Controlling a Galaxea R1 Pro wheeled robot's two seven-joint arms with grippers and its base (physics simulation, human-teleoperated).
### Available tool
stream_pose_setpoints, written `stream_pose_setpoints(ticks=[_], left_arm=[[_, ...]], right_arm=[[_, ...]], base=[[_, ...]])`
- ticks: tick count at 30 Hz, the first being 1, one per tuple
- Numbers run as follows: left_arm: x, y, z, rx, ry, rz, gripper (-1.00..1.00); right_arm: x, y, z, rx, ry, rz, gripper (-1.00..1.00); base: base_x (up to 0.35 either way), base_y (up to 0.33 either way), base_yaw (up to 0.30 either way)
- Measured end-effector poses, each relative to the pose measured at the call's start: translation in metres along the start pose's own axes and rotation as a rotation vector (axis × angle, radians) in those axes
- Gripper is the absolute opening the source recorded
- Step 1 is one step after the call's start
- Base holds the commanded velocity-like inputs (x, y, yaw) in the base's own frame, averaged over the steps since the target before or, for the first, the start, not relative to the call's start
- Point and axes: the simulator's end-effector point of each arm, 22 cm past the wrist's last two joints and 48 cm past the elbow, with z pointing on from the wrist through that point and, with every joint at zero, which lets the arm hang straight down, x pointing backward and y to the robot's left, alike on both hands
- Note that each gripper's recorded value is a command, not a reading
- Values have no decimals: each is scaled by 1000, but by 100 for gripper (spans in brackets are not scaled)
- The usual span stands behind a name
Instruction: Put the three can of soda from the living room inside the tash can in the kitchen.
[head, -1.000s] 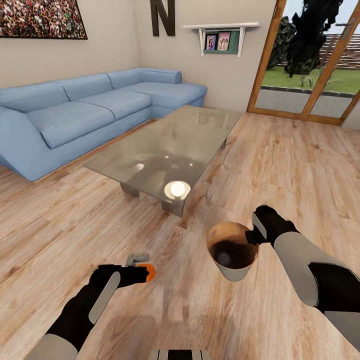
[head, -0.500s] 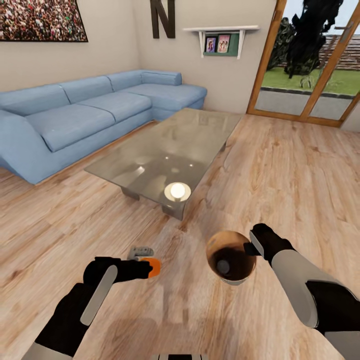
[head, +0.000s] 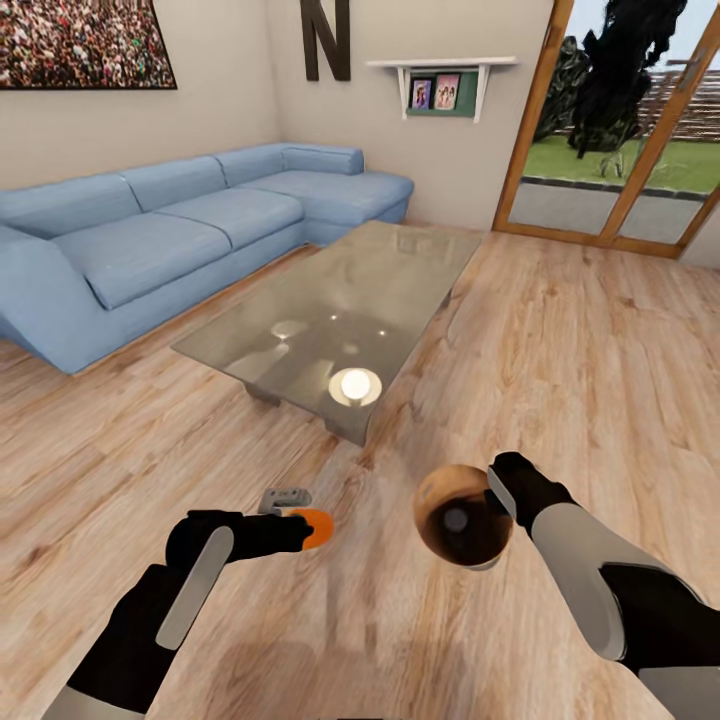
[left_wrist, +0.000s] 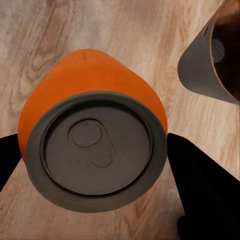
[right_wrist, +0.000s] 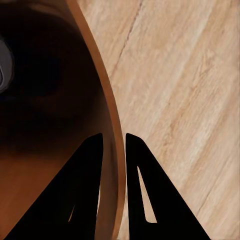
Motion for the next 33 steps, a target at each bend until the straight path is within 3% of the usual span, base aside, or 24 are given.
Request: stream_pose_setpoints(ticks=[5,18,29,33], left_arm=[[-8,-9,-8,12,-3,-2,-100],[-28,-33,-28,53,-7,-14,-100],[-37,-72,-40,102,2,-1,-100],[-41,-87,-45,123,3,0,-100]], right_arm=[[-4,10,-7,-24,-20,9,-100],[-14,4,-31,-23,-31,3,-100],[-6,-1,-45,-16,3,-25,-100],[2,-8,-49,19,26,-25,-100]], base=[[0,0,0],[0,0,0],[0,0,0],[0,0,0]])
